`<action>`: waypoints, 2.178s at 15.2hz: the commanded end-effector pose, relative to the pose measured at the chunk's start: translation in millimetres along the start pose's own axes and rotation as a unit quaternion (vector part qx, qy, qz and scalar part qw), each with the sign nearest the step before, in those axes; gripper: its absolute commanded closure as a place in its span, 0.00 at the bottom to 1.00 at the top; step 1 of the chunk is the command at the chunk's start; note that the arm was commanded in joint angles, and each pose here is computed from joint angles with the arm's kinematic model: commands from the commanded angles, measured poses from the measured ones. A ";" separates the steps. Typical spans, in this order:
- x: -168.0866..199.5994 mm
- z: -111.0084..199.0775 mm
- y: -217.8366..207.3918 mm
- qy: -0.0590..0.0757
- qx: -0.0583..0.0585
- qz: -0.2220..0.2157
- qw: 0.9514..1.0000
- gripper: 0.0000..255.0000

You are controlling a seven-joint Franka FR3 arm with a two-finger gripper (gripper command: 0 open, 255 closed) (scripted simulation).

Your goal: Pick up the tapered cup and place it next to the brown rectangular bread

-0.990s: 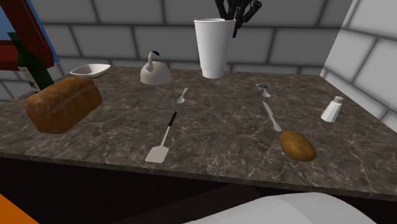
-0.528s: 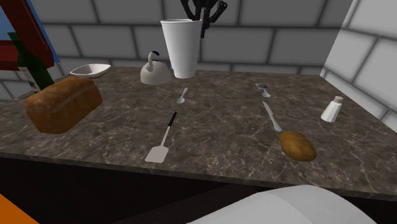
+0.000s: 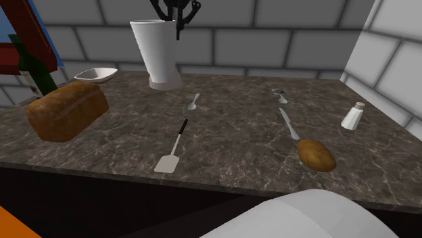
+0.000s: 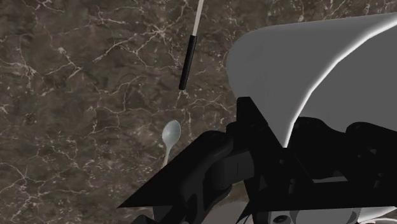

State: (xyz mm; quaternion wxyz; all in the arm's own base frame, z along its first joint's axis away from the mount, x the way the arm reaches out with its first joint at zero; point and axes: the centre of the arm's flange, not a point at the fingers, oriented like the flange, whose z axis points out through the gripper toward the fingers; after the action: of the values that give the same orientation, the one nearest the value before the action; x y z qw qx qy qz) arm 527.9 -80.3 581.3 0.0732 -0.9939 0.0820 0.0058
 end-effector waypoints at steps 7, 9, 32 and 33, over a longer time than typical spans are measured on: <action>20.7 13.4 -102.7 0.000 0.000 0.001 1.000 1.00; 25.4 16.9 -128.4 0.000 0.000 0.001 1.000 1.00; 52.2 98.7 -257.6 0.000 0.000 0.001 1.000 1.00; 52.4 103.9 -256.9 0.000 0.000 0.001 1.000 1.00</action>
State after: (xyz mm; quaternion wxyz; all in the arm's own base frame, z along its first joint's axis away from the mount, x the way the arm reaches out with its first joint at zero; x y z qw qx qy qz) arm 620.9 177.6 519.7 0.0732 -0.9939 0.0827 0.0061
